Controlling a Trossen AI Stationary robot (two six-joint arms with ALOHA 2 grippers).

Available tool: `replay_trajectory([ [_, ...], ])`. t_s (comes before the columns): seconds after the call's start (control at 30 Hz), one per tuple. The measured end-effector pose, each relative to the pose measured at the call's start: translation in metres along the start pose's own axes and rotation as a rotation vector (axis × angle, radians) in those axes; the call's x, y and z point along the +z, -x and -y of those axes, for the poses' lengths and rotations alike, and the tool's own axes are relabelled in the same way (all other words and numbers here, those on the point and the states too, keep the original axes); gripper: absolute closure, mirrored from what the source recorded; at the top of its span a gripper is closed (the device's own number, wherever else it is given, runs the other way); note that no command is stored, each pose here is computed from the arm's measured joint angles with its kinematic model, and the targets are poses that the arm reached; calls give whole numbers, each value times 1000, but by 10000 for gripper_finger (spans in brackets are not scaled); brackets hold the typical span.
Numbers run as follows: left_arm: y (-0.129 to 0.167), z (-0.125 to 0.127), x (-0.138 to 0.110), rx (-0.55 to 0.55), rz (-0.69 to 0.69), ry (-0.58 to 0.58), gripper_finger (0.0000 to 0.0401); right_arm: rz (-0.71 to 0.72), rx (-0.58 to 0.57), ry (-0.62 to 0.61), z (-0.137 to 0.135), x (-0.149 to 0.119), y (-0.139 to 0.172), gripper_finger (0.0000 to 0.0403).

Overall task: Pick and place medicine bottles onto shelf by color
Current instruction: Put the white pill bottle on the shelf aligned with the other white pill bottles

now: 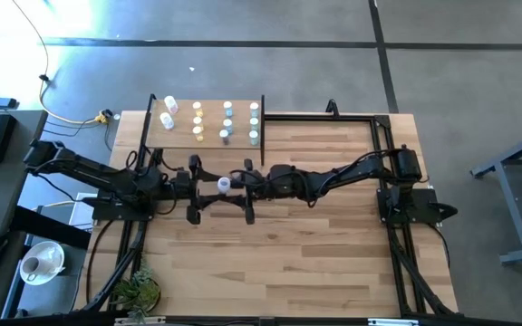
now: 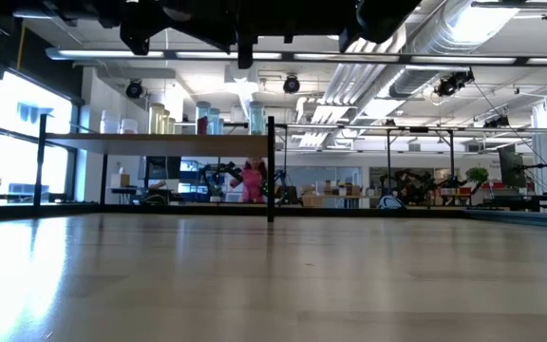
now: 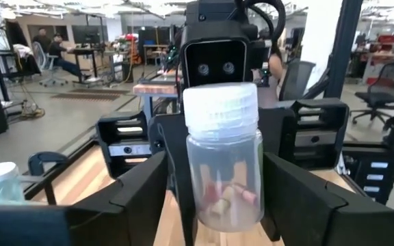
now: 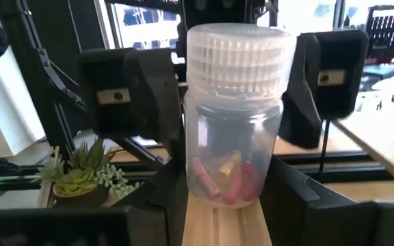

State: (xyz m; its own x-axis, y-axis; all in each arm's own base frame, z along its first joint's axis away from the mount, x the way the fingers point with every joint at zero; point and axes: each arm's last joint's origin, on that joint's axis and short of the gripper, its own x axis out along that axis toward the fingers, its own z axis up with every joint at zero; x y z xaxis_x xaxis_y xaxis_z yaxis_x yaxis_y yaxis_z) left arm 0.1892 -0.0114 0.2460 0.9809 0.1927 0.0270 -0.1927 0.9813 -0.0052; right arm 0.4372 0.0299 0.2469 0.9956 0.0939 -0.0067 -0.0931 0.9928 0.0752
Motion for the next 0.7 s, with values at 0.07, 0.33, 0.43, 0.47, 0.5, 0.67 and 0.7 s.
replay_trajectory([
  [0.07, 3, -1, 1, 1, -13, -4, 177, -19, -1, -18, 0, -2, 0, 274],
  [0.33, 21, -7, 5, 4, -58, 46, 176, -133, -13, -114, 0, -13, 1, 274],
  [0.43, 28, -8, 5, 2, -122, 72, 176, -209, -28, -167, 1, -20, 2, 274],
  [0.47, 30, -9, 6, 5, -157, 77, 176, -232, -33, -183, 1, -22, 3, 274],
  [0.5, 31, -10, 8, 8, -190, 80, 176, -253, -38, -195, 1, -24, 3, 274],
  [0.67, 34, -11, 23, 23, -307, 61, 176, -332, -55, -245, -1, -32, 5, 274],
  [0.7, 33, -11, 27, 25, -317, 58, 176, -344, -58, -247, -1, -33, 6, 274],
])
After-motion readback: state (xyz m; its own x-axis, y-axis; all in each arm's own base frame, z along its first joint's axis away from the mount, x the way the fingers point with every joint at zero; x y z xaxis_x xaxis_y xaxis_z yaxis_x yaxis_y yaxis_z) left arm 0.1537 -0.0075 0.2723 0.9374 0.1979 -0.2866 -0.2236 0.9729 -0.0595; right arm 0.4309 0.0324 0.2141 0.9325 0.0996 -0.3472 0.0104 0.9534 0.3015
